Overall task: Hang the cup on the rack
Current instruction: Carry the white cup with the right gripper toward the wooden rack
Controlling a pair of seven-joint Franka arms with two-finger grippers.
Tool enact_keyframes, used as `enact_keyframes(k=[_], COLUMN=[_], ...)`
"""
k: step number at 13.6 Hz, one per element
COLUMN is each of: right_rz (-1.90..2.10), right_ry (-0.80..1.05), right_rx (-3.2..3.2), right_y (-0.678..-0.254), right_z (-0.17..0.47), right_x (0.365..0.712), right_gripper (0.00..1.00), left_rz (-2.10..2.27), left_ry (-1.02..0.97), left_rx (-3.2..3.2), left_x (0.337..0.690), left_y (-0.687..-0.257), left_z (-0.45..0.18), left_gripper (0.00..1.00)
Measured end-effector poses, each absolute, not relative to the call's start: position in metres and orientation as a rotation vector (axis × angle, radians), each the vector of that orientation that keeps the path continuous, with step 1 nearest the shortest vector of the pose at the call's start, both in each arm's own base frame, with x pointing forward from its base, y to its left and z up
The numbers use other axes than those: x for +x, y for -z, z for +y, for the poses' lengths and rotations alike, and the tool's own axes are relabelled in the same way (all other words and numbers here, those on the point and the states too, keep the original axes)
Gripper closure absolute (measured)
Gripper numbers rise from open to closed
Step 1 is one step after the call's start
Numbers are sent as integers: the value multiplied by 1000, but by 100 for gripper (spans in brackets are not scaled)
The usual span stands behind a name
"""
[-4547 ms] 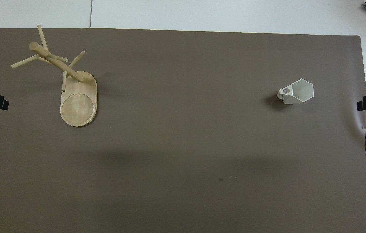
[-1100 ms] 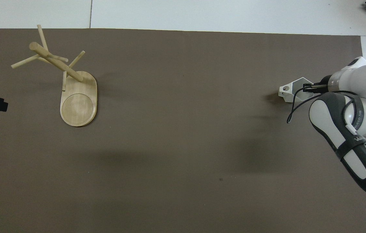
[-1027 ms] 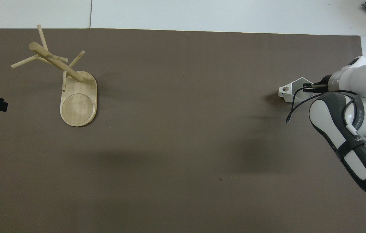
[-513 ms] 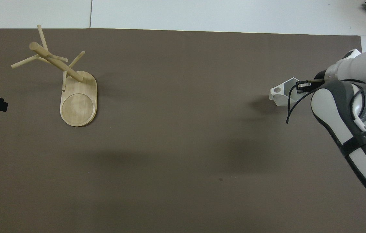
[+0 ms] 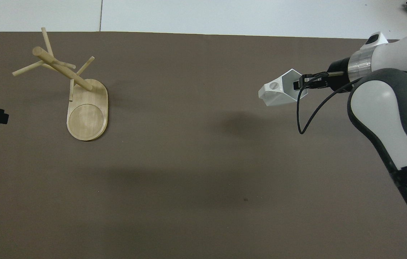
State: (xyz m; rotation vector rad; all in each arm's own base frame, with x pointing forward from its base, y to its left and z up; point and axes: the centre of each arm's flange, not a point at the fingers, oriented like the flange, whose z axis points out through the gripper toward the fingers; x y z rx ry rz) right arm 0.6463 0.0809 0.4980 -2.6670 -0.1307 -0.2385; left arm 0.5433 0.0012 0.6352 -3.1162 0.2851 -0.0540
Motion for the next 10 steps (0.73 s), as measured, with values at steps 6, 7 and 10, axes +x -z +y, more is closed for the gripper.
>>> enact_keyframes(k=[6, 7, 10], right_rz=[-57, -50, -79], right_ry=[217, 212, 187], right_rx=[-2368, -2324, -2276], right_y=[-520, -524, -528], right_z=[137, 147, 174], right_x=[642, 640, 634], right_gripper=[95, 95, 95], left_rz=[285, 285, 276], left_ry=[54, 53, 36], left_rx=[-3116, -3116, -3118], left_x=[543, 543, 542], left_y=[-635, -635, -634], left_z=[1, 1, 5], left_gripper=[0, 0, 0])
